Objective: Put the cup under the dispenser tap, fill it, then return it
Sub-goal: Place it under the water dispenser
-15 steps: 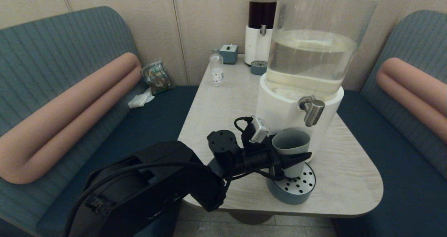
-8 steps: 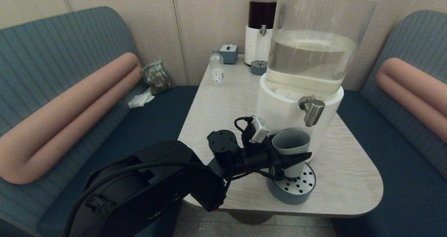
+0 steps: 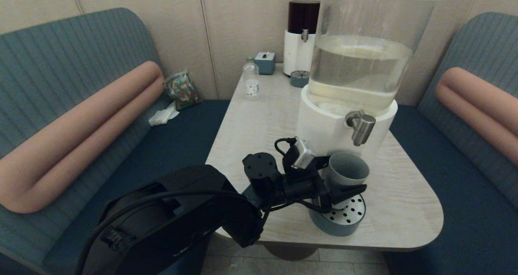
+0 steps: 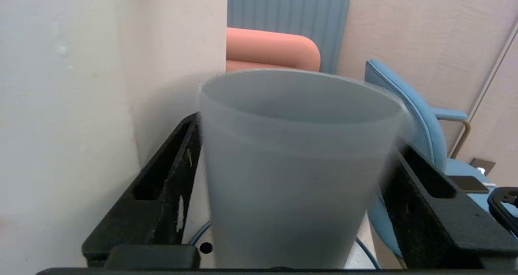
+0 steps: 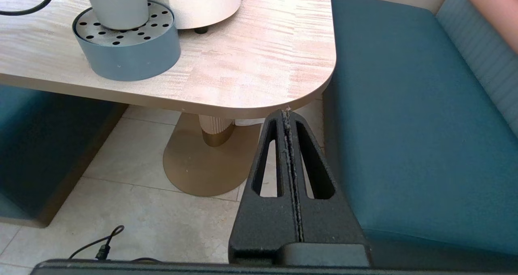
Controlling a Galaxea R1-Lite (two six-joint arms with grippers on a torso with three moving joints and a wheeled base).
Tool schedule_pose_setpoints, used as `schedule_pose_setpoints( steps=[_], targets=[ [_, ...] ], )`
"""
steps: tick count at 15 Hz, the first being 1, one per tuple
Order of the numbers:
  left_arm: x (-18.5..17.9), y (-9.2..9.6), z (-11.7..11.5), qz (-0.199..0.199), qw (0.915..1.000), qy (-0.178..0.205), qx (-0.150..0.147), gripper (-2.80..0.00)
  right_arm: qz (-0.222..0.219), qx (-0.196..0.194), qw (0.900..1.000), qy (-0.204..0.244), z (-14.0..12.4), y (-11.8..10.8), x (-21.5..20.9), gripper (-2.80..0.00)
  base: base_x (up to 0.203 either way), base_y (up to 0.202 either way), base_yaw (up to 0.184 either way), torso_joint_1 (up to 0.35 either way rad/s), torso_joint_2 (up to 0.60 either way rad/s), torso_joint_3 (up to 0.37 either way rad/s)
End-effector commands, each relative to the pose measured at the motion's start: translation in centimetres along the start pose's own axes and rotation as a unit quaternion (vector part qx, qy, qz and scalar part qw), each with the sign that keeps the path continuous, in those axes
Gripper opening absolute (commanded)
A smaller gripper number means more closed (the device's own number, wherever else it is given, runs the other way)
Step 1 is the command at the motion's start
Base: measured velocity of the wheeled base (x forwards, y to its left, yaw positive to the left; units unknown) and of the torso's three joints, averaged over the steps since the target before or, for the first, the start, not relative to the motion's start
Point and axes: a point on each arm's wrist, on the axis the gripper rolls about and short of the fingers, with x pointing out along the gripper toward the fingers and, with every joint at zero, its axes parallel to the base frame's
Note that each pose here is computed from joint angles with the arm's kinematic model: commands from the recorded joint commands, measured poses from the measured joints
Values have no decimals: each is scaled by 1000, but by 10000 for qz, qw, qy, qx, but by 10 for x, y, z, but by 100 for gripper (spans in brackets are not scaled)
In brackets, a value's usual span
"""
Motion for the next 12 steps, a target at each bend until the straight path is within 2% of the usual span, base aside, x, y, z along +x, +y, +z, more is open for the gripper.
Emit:
schedule_pose_setpoints(
  steps=[1,6,12],
  targets=[
    [1,0,3,-14,10000,-66,48,0,2,-3,10000,0,0,0,0,-280,0,0,0,0,0,0],
    [-5,-5,7,6,10000,24,-20,0,2,-3,10000,-1,0,0,0,-280,0,0,0,0,0,0],
    [-20,-17,26,151,9996,179,-152,0,2,-3,10000,1,0,0,0,-280,0,0,0,0,0,0]
  ],
)
